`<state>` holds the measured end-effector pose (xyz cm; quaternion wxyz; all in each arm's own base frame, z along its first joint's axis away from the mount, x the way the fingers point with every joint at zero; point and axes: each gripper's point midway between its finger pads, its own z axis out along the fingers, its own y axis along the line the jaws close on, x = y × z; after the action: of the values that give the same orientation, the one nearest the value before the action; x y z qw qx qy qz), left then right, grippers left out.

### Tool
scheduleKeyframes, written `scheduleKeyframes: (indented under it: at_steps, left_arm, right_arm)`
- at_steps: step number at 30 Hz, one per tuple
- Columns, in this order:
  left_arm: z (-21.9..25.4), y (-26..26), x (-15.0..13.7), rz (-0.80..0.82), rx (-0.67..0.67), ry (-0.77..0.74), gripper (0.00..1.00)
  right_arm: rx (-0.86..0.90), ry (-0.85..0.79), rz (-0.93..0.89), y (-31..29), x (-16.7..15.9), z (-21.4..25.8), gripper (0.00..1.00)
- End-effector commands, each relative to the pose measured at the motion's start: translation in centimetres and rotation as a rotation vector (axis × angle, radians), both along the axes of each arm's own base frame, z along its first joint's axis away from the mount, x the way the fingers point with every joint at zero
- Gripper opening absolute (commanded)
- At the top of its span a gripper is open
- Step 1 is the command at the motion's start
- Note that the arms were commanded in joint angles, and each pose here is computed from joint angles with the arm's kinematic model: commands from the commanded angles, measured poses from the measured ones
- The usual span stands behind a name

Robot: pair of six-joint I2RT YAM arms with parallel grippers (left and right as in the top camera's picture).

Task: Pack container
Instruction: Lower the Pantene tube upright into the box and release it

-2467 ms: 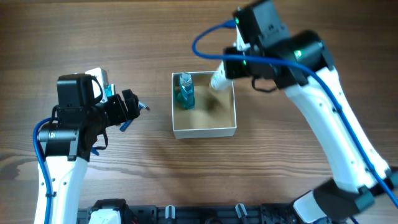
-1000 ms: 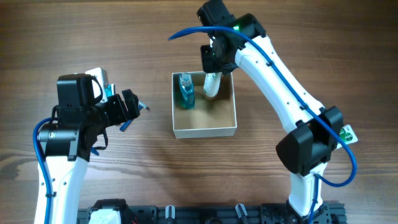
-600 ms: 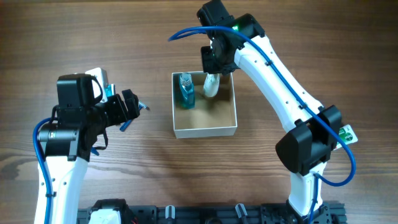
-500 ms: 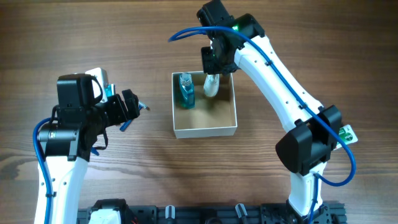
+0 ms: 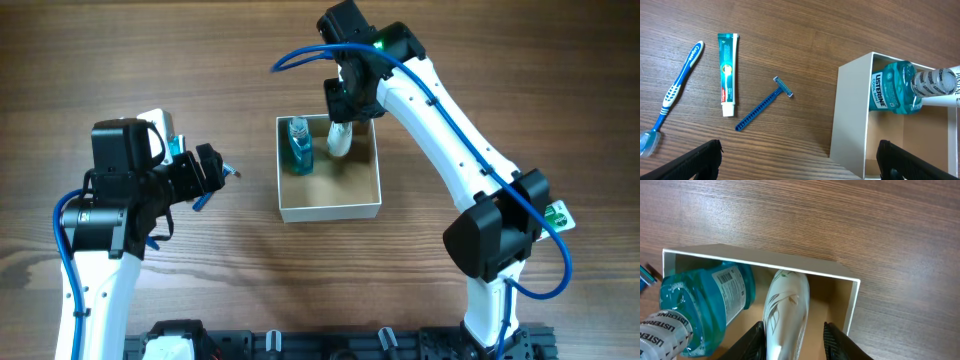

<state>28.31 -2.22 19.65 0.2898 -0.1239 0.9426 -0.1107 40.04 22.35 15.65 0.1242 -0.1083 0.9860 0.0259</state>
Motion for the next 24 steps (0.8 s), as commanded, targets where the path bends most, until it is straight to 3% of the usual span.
scheduleKeyframes:
  at_steps: [1,11,17,18,21,24]
  left_arm:
    - [0.9,-0.7,0.3,-0.015,-0.034,-0.02,1.0]
    - [0.9,-0.7,0.3,-0.015,-0.034,-0.02,1.0]
    - [0.9,-0.7,0.3,-0.015,-0.034,-0.02,1.0]
    - [0.9,-0.7,0.3,-0.015,-0.034,-0.02,1.0]
    - [0.9,-0.7,0.3,-0.015,-0.034,-0.02,1.0]
    - [0.9,-0.7,0.3,-0.015,-0.034,-0.02,1.0]
  right_arm:
    - [0.007,-0.09,0.07,0.3,1.0,2.8,0.38]
    - [0.115,-0.382,0.101,-0.2,1.1,13.5,0.39]
    - [0.148,-0.546,-0.493,-9.9,-0.3,20.2,0.42]
    - [0.167,-0.547,-0.583,-11.8,-1.1,20.8,0.47]
    - [0.188,-0.516,-0.833,-18.0,-3.7,21.6,0.73]
    - [0.161,-0.445,-0.988,-23.4,-6.1,20.9,0.88]
